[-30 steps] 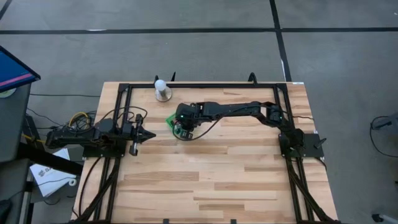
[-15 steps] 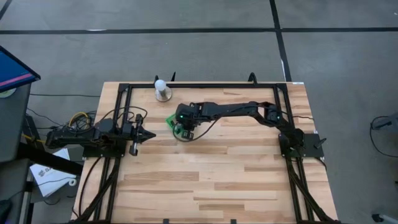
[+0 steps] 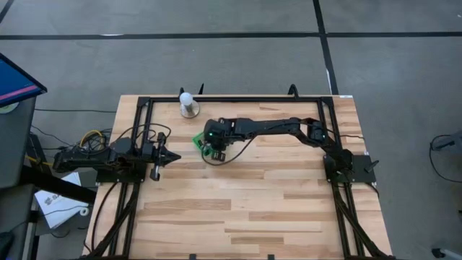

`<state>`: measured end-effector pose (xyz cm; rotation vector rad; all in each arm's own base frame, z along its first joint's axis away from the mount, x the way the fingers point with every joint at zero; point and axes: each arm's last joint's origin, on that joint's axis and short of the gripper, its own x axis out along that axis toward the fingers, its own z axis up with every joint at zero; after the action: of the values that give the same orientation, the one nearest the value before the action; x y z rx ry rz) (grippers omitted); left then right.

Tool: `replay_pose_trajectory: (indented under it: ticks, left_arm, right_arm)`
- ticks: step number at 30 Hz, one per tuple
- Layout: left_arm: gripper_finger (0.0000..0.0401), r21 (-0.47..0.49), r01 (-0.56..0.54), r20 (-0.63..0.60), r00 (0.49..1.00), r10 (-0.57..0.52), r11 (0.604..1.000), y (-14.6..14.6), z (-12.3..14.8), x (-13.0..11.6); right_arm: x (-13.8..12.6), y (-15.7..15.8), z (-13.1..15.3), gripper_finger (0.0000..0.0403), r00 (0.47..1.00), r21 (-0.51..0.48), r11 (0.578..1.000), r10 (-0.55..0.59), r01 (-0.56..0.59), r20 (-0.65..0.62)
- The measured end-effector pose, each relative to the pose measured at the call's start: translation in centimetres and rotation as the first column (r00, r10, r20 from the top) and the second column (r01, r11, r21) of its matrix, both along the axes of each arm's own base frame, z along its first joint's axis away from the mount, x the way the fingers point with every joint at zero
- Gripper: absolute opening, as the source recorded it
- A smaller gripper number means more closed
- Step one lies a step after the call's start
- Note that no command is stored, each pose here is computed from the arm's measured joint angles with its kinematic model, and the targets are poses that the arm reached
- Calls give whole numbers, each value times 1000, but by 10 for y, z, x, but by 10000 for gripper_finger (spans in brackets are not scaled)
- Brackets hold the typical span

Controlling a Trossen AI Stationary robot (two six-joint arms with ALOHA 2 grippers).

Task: Pick & Place Nail Polish
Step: Put the dark pink nail polish bottle into the green bin, then return to Home Position

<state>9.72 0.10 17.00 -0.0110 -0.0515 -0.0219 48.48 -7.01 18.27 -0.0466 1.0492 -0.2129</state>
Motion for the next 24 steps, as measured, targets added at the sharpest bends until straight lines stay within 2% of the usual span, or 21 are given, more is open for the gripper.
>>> replay_pose_trajectory:
  ticks: [6, 15, 18, 21, 24]
  left_arm:
    - [2, 0, 0, 0, 1000, 0, 1000, 0, 0, 0]
    - [2, 0, 0, 0, 1000, 0, 1000, 0, 0, 0]
    - [2, 0, 0, 0, 1000, 0, 1000, 0, 0, 0]
    - [2, 0, 1, 0, 1000, -1, 1000, 0, 0, 0]
    - [2, 0, 0, 0, 1000, 0, 1000, 0, 0, 0]
  right_arm:
    - [1, 6, 0, 74, 998, -28, 998, 64, -65, -11]
    - [1, 6, 0, 103, 996, -38, 996, 83, -84, -16]
    - [1, 6, 2, 115, 999, -18, 999, 46, -46, -7]
    - [5, 3, 20, 124, 999, 22, 1000, -11, 10, 48]
    - [5, 2, 64, 124, 990, 63, 997, 41, -50, 137]
